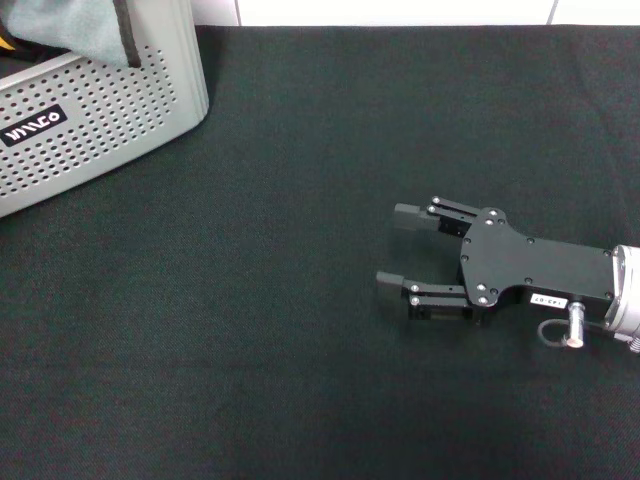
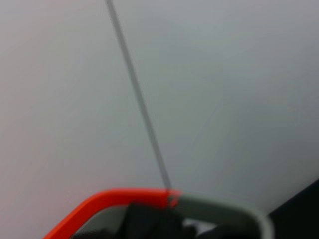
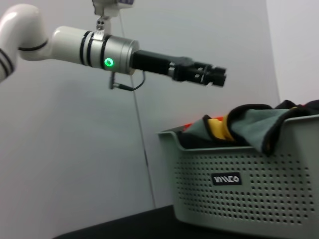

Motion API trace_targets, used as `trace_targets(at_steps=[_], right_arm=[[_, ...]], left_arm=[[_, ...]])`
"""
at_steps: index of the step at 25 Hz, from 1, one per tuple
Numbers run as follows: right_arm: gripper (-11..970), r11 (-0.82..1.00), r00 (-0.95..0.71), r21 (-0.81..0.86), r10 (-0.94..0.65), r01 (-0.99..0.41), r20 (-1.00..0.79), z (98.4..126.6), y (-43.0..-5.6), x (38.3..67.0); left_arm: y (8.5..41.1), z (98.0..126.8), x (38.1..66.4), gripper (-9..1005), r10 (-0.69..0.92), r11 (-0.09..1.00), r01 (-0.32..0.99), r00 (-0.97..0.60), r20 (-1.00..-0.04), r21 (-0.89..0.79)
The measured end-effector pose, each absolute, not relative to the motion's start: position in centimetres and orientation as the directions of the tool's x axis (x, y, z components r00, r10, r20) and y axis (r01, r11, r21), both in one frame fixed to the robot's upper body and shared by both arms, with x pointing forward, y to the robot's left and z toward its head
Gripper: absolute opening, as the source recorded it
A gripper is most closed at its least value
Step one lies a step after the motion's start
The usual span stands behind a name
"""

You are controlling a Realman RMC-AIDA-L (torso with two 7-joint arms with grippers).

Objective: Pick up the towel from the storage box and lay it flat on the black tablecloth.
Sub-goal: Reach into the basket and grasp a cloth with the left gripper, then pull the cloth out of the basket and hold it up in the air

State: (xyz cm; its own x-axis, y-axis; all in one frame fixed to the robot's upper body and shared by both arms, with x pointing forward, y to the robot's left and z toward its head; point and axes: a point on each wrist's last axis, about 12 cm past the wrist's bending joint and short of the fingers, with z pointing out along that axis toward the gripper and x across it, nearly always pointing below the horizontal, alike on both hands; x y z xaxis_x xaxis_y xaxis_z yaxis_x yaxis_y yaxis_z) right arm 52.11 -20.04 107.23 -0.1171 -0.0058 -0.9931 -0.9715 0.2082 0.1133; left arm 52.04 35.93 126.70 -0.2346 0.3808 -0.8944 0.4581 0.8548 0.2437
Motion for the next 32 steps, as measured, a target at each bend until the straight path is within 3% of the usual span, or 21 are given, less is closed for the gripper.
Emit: trace_targets(at_steps=[15, 28, 32], right_arm=[[827, 0.241, -0.13, 0.12, -0.026, -0.963, -0.991, 106.9, -20.0, 52.4], [826, 0.27, -0.143, 0.135, -0.011, -0.953, -0.99, 106.6, -20.5, 52.2], [826, 0.279, -0.141, 0.135, -0.002, -0.951, -0.99, 106.6, -20.5, 52.2]], left_arm=[[34.5, 123.6, 54.8, 754, 0.441, 0.861, 0.395, -0.266, -0.857, 0.32], [36.1, 121.4, 56.0, 754, 0.448, 0.883, 0.312, -0.335, -0.829, 0.351], [36.6, 121.4, 55.8, 553, 0.433, 0.893, 0.284, -0.335, -0.837, 0.349]])
